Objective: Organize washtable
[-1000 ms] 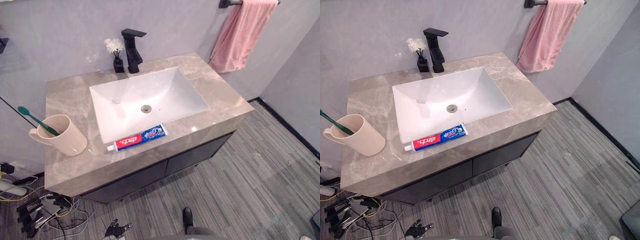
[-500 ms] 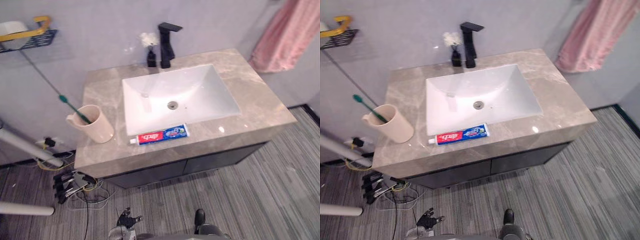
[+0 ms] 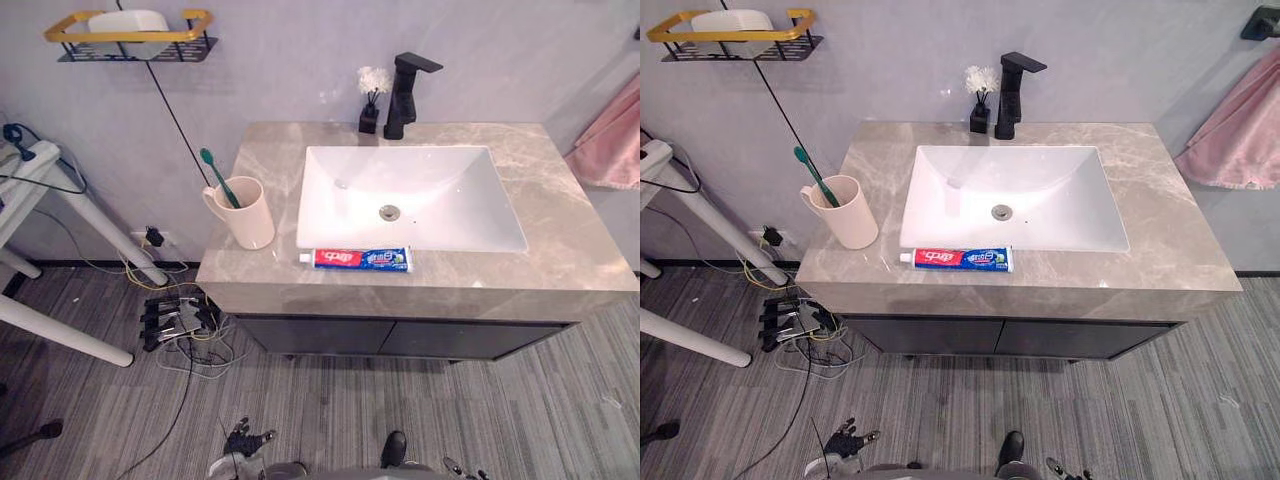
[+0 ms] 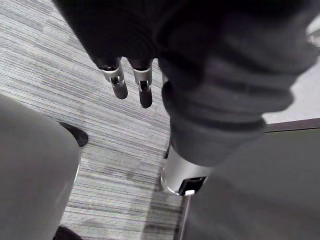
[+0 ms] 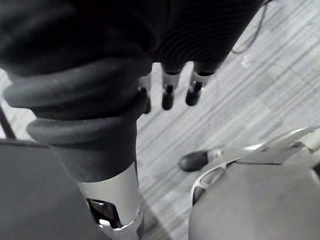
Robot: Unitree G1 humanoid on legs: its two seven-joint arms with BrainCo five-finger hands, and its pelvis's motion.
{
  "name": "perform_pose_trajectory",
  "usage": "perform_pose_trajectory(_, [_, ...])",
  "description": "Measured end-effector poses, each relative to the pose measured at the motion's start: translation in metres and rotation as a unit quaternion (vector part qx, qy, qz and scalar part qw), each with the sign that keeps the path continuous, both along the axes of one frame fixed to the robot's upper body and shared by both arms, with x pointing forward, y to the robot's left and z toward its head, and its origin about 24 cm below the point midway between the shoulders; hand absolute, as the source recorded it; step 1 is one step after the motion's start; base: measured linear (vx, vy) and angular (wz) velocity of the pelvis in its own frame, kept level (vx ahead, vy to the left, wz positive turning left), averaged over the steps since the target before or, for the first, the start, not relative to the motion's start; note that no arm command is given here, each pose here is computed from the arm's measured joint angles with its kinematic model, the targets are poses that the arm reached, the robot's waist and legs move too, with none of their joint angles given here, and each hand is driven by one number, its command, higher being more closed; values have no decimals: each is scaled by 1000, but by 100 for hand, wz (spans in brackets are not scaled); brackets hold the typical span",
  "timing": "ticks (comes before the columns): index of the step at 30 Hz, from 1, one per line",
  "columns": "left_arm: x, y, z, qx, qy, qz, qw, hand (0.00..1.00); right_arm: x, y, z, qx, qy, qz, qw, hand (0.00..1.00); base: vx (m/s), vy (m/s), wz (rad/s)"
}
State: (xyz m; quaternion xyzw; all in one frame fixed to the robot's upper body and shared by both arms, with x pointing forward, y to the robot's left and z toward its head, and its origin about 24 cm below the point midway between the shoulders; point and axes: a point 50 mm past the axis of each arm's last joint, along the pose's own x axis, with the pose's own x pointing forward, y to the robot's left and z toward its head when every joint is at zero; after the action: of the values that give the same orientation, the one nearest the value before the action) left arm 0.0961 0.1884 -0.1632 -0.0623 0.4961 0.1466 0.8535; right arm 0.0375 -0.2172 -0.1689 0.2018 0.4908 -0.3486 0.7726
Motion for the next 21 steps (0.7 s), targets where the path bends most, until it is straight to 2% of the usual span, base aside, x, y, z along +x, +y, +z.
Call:
perform_pose_trajectory(9, [-4,5,0,6,6,-2,1000,0,-5,8,-2,8,8,9,1000,0,-32,35,-23])
perform_pose_trajectory(14, [-4,2,-1,6,9,-10,1000,0,9,-4,4,-18,-14,50,998,0,92,10,-18])
perform_pose_trajectory(17, [-3,4,0,11,9,-20,1000,0,44,-35,27,-79,-90,73,990,0,92,9,-13])
perform_pose_trajectory(19, [-2,9,1,21,8,-29,999,0,71,-70,60,-149,-162,101,970,0,54,29,-15])
perform_pose_trajectory(21, [-6,21,3,31,7,-34,999,0,104,-119,125,-264,-250,155,919,0,24,28,-23])
